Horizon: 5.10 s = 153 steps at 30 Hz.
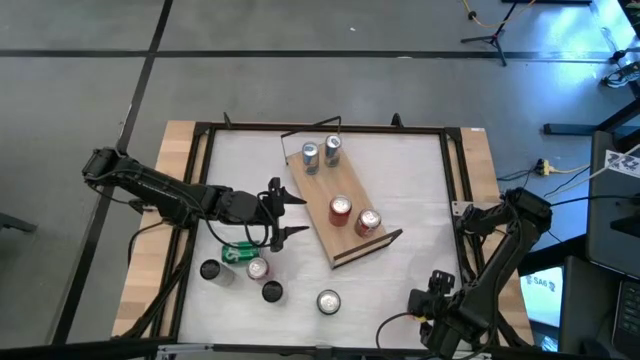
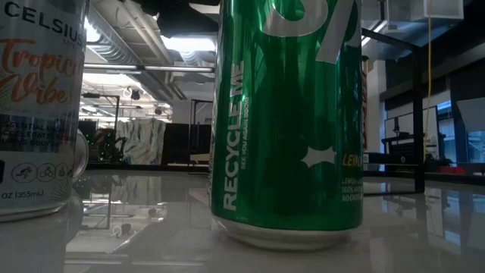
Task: Place canned beverage on shelf
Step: Put the red and black soda can on the shelf aligned with the other red and black soda can
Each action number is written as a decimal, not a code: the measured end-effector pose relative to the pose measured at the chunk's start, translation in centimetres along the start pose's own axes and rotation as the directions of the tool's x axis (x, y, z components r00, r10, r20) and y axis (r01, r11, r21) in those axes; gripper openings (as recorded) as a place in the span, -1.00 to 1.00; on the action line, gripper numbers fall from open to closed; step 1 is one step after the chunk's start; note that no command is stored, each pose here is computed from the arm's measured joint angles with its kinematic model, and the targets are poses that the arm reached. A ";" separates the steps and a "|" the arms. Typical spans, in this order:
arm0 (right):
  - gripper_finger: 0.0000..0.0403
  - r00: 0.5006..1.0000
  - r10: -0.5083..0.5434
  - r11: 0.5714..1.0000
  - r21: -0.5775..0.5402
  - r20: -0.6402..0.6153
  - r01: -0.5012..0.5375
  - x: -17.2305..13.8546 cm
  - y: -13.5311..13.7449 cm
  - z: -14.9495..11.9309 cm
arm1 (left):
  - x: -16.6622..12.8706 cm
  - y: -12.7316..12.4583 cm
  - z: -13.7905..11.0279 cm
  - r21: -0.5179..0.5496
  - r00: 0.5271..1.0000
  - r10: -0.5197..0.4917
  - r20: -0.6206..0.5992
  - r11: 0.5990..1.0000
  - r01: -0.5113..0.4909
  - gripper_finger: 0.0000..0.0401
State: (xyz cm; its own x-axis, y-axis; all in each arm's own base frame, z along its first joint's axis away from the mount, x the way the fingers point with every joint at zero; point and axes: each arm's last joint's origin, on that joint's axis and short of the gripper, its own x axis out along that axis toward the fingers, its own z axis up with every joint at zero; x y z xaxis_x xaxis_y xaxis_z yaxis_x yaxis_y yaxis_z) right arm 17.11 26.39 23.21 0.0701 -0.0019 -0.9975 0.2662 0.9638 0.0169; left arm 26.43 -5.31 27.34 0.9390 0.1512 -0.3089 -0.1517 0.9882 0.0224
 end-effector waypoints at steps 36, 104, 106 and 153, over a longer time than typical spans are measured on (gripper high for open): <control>0.47 0.999 -0.037 0.980 -0.194 0.038 0.043 -6.9 -10.0 4.9 | 0.0 0.0 0.1 -0.002 1.000 -0.002 0.014 1.000 0.002 0.55; 0.49 0.918 0.156 0.814 -0.574 0.363 0.089 -5.5 -25.2 20.9 | 0.0 0.0 0.3 -0.011 0.999 -0.003 0.035 1.000 0.003 0.55; 0.49 0.921 0.146 0.811 -0.577 0.361 0.098 -5.4 -25.2 20.9 | 0.0 0.0 0.3 -0.011 0.999 -0.003 0.035 1.000 0.003 0.55; 0.49 0.962 0.119 0.792 -0.607 0.247 0.058 -3.0 -26.8 21.8 | 0.0 0.0 0.3 -0.011 0.999 0.004 0.035 1.000 -0.004 0.55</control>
State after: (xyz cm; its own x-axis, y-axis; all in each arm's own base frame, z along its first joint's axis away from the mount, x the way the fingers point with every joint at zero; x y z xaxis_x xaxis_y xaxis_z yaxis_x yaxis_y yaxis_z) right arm 30.72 -5.27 27.26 0.3366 0.0473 -0.9405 -0.3691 0.9255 -0.0855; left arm 26.54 -5.32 27.67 0.9485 0.1558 -0.2757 -0.1583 0.9873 0.0133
